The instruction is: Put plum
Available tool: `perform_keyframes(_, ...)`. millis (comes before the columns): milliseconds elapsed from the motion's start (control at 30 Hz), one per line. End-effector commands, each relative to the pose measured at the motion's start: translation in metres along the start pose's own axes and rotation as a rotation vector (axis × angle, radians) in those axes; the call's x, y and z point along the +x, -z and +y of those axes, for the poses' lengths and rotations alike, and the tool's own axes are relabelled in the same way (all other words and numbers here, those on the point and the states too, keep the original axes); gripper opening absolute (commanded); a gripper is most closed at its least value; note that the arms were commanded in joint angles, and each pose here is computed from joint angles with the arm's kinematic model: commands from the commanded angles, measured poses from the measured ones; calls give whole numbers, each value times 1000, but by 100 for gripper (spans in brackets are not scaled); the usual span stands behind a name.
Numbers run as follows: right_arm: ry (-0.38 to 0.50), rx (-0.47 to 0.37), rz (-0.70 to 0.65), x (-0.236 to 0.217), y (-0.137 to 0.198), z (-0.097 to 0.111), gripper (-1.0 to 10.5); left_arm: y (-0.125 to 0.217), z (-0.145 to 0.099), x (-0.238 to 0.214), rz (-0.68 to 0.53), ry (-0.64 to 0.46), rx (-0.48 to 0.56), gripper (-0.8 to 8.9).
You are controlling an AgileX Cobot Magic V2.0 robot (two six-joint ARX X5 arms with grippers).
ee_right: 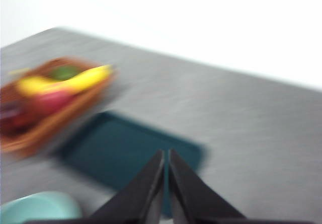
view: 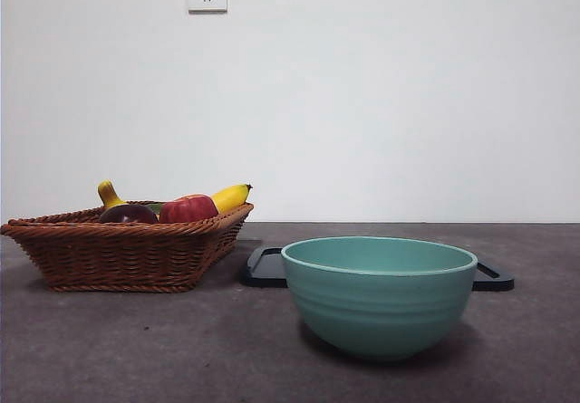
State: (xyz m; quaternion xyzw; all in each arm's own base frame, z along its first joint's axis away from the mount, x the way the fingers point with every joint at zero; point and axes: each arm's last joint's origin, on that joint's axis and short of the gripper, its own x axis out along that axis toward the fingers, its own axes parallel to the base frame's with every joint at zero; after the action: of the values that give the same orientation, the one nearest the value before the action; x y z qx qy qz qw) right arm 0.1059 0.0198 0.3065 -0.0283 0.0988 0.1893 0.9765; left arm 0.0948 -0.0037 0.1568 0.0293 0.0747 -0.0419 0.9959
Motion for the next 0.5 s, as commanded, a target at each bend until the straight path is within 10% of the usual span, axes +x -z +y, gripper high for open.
perform_keyframes(33, 77, -37, -88, 0, 24, -6, 5, 7, 0, 2, 27, 1, -4, 7)
perform_keyframes(500, 215, 5, -213, 7, 115, -7, 5, 7, 0, 2, 27, 1, -4, 7)
